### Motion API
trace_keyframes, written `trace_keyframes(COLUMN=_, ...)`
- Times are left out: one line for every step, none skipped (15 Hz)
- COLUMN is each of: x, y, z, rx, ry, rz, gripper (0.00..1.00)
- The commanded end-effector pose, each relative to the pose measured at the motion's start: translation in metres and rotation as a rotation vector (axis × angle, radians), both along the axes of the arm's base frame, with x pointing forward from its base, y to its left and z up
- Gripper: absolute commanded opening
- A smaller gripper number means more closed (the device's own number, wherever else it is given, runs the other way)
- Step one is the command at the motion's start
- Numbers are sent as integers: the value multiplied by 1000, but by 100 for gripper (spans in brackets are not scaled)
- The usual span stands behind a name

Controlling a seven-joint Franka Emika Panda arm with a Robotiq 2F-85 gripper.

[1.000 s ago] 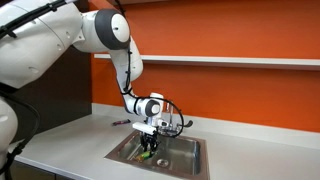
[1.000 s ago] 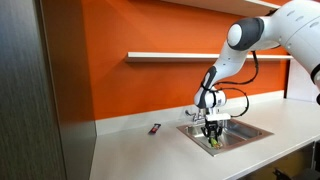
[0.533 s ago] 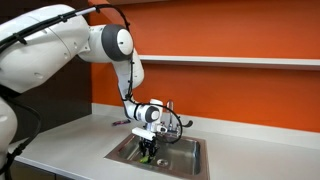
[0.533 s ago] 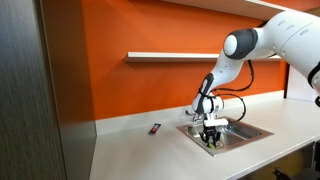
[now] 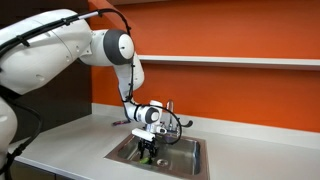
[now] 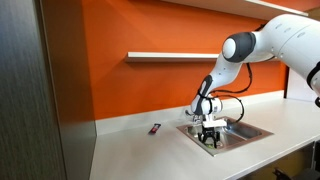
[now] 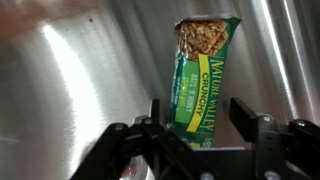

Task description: Put the green packet in the sink.

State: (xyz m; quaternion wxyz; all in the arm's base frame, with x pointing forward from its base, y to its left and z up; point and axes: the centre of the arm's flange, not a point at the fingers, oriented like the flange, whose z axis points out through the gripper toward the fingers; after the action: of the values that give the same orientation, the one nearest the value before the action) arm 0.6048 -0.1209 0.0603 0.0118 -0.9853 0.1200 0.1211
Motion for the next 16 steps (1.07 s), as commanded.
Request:
trace_keyframes(x=-2, y=6, z=31, rx=13, ry=-8, rz=-6, gripper=100)
trace_keyframes(x=-4, y=8, z=39, rx=9, ry=-17, rz=-5, gripper=100)
trace_keyframes(x=-5, y=10, z=48, rx=3, ry=-26, rz=-5, gripper=100)
trace_keyframes(x=-7, y=14, z=57, rx=-2, ry=-34, rz=-6, gripper=100)
trace_keyframes(x=-9, y=17, z=66, rx=-9, ry=-40, rz=-8, gripper=100)
trace_keyframes(x=-13, y=21, z=76, rx=-11, ry=-47, rz=-8, gripper=100)
trace_keyframes(x=-16, y=25, z=84, rx=-16, ry=-53, rz=-7, gripper=100)
trace_keyframes(x=-21, y=30, z=94, rx=-18, ry=-62, rz=-5, gripper=100)
trace_keyframes(x=-25, y=33, z=102, rx=-20, ry=-68, rz=0, gripper=100)
trace_keyframes(x=-30, y=38, z=111, rx=-24, ry=-74, rz=1, gripper=100)
trace_keyframes(x=-35, y=43, z=119, rx=-29, ry=-78, rz=1, gripper=100)
trace_keyframes(x=-40, y=47, z=126, rx=-37, ry=-83, rz=-1, gripper=100)
trace_keyframes(x=-44, y=51, z=133, rx=-42, ry=-86, rz=-3, gripper=100)
trace_keyframes(x=-49, y=55, z=139, rx=-47, ry=-87, rz=-5, gripper=100)
trace_keyframes(x=-54, y=59, z=145, rx=-51, ry=-89, rz=-7, gripper=100)
trace_keyframes(x=-59, y=63, z=151, rx=-55, ry=-91, rz=-8, gripper=100)
